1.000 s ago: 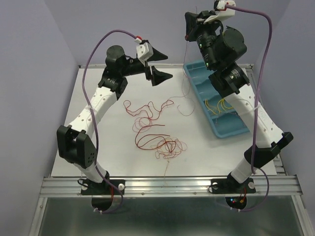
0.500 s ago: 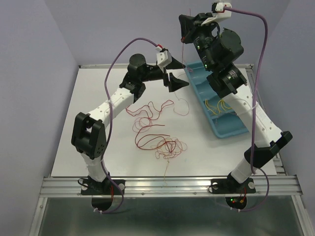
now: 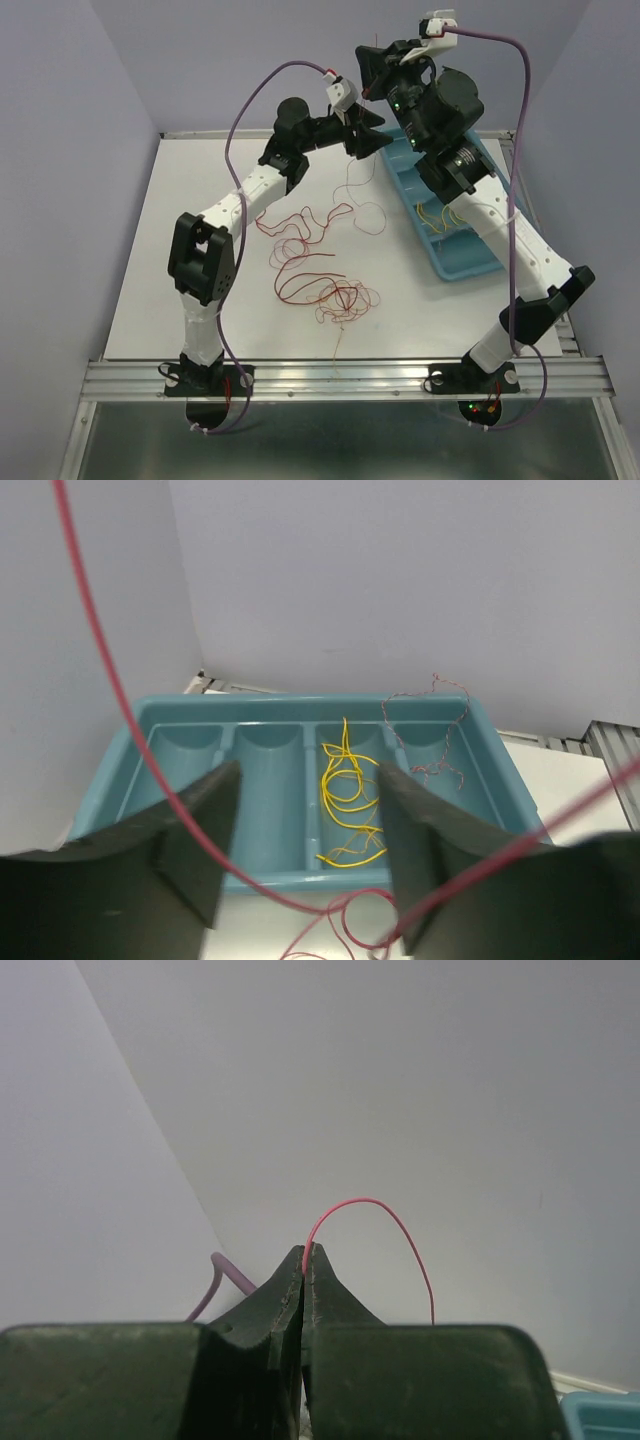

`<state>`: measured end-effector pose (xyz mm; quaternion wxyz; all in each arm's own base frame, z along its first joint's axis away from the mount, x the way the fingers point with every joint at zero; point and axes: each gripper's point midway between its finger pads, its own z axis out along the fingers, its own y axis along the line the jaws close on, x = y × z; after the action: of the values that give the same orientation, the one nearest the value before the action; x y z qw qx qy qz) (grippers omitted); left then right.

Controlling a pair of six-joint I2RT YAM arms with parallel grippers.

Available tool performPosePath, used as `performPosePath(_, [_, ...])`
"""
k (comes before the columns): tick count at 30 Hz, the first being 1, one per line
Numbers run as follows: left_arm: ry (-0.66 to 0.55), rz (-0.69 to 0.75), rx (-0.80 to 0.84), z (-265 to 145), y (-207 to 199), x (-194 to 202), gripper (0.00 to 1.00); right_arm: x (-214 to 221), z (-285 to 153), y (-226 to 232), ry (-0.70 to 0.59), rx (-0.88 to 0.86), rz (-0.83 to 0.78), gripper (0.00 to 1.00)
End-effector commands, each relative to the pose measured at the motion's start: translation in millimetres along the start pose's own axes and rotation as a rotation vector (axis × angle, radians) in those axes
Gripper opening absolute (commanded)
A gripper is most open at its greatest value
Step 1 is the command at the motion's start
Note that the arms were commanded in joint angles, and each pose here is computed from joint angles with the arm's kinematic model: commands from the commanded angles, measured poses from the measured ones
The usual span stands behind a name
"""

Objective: Untangle the cables
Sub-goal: Untie the cable.

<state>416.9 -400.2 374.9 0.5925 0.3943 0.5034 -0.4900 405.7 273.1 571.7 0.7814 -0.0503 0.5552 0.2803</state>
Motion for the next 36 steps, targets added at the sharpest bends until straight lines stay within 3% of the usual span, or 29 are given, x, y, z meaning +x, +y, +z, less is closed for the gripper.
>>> performPosePath(1, [-0.050, 0.067, 0.026, 5.7, -7.3, -30.1, 0.57, -53.0, -15.6, 9.3, -0.127, -0.032, 0.043, 0.01])
performPosePath(2, [-0.035, 0.060, 0.029, 4.9, -7.4, -23.8, 0.48, -58.5, -18.0, 6.3, -0.138, -0.015, 0.041, 0.01])
performPosePath(6, [0.003, 0.078, 0.043, -4.5, -12.7, -6.2, 0.29, -67.1, -26.8, -6.8, -0.165, 0.052, 0.031, 0.01])
performPosePath(7, [0.016, 0.076, 0.044, -9.0, -16.3, -0.5, 0.16, -68.7, -29.3, -13.6, -0.173, 0.088, 0.030, 0.00])
performPosePath(9, [0.036, 0.077, 0.038, -16.1, -19.2, 9.8, 0.02, -72.1, -38.6, -21.4, -0.186, 0.119, 0.023, 0.01])
performPosePath(10, [0.033, 0.101, 0.031, -19.6, -18.6, 6.6, 0.00, -71.7, -41.2, -24.3, -0.186, 0.131, 0.023, 0.01])
performPosePath(15, [0.013, 0.152, -0.017, -42.2, -16.7, -34.0, 0.00, -71.6, -84.7, -68.0, -0.199, 0.351, 0.080, 0.01])
performPosePath(18, [0.061, 0.153, -0.010, -57.6, -16.0, -51.0, 0.00, -39.1, -112.7, -110.0, -0.155, 0.560, 0.042, 0.01])
performPosePath(22, [0.202, 0.161, -0.041, -76.8, -21.5, -50.4, 0.00, 7.7, -136.6, -133.2, -0.051, 0.638, 0.009, 0.01])
performPosePath(23, [0.222, 0.166, -0.051, -80.9, -22.6, -51.9, 0.00, 36.8, -142.9, -141.8, 0.026, 0.656, -0.024, 0.01])
performPosePath(28, [0.333, 0.265, -0.171, -106.8, -20.9, -67.9, 0.00, 124.5, -156.2, -152.3, 0.232, 0.609, -0.050, 0.01])
performPosePath(32, [0.395, 0.335, -0.261, -121.8, -12.5, -82.2, 0.00, 192.1, -155.9, -131.3, 0.418, 0.401, -0.037, 0.01])
performPosePath(34, [0.432, 0.365, -0.284, -127.9, -10.6, -90.7, 0.00, 226.0, -152.2, -101.8, 0.524, 0.208, -0.020, 0.01])
performPosePath(36, [0.447, 0.388, -0.292, -130.9, -11.0, -97.6, 0.00, 237.7, -149.9, -90.7, 0.550, 0.136, -0.003, 0.01])
